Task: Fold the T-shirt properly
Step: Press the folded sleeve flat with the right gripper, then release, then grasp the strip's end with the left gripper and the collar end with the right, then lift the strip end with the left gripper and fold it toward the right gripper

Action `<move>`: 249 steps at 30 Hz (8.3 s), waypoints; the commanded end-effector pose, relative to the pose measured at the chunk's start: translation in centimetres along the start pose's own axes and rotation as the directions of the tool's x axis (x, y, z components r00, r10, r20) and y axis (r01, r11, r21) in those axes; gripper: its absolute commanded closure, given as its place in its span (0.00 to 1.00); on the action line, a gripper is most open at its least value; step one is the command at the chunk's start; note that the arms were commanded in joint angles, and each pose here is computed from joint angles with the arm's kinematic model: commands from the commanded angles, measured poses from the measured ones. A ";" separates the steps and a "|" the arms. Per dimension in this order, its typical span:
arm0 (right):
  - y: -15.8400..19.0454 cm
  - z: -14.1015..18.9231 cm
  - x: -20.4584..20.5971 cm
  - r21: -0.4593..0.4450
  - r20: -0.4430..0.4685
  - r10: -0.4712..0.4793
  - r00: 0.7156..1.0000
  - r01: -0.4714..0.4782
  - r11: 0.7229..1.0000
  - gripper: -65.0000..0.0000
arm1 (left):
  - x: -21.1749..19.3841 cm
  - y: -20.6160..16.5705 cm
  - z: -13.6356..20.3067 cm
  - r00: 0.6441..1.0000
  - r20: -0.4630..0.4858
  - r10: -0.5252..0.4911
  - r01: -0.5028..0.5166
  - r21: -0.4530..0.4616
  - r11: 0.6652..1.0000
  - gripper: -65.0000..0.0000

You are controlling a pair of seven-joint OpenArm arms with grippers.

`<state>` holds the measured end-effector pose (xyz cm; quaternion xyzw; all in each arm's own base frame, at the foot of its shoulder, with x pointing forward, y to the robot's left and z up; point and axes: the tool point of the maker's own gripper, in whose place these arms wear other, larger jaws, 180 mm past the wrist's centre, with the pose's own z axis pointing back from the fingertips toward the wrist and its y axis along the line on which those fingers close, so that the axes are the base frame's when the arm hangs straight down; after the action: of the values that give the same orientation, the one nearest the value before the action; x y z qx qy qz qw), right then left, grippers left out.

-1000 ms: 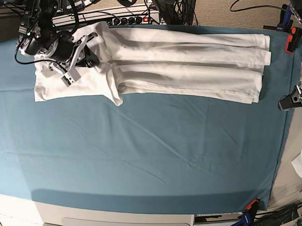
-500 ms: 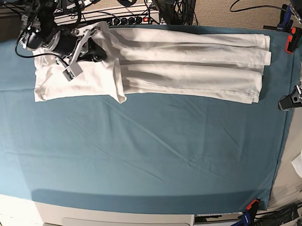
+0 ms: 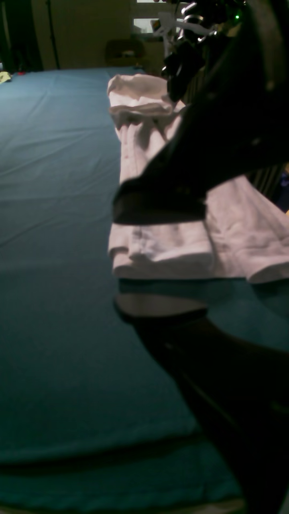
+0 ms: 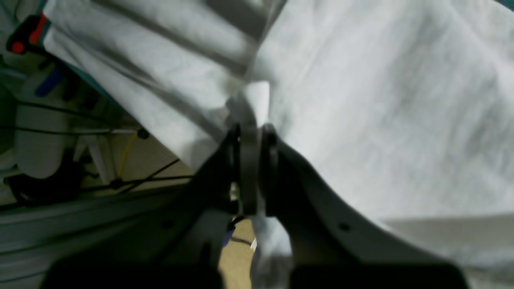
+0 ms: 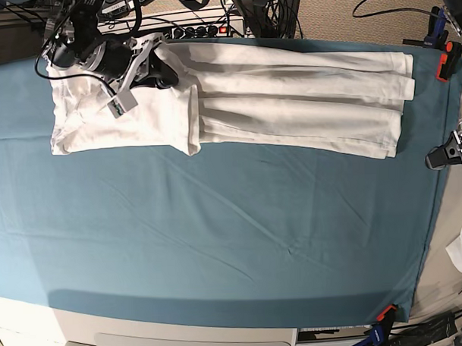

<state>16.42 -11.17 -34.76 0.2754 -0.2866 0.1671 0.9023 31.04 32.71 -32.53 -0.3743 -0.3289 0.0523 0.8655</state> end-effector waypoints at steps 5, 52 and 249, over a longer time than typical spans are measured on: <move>0.7 0.5 -0.6 0.016 -0.003 -0.005 1.000 0.005 1.000 1.00 | 2.2 -0.5 1.2 0.998 0.046 -0.042 0.042 0.000 0.999 0.55; -6.3 11.1 12.3 -0.426 0.416 0.277 0.866 -0.084 0.901 0.62 | -6.3 2.4 2.4 0.991 -0.099 0.086 -0.079 0.072 0.994 0.55; -15.7 15.6 6.6 -0.764 0.313 0.109 0.943 0.182 0.619 0.62 | -23.6 -37.3 -16.6 0.643 0.036 -0.765 0.608 -0.631 0.481 1.00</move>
<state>21.55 -31.79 -27.71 -0.1115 -0.4476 -0.0488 0.8859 16.65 -11.44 -29.64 -0.4422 -0.3157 -0.4609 0.7017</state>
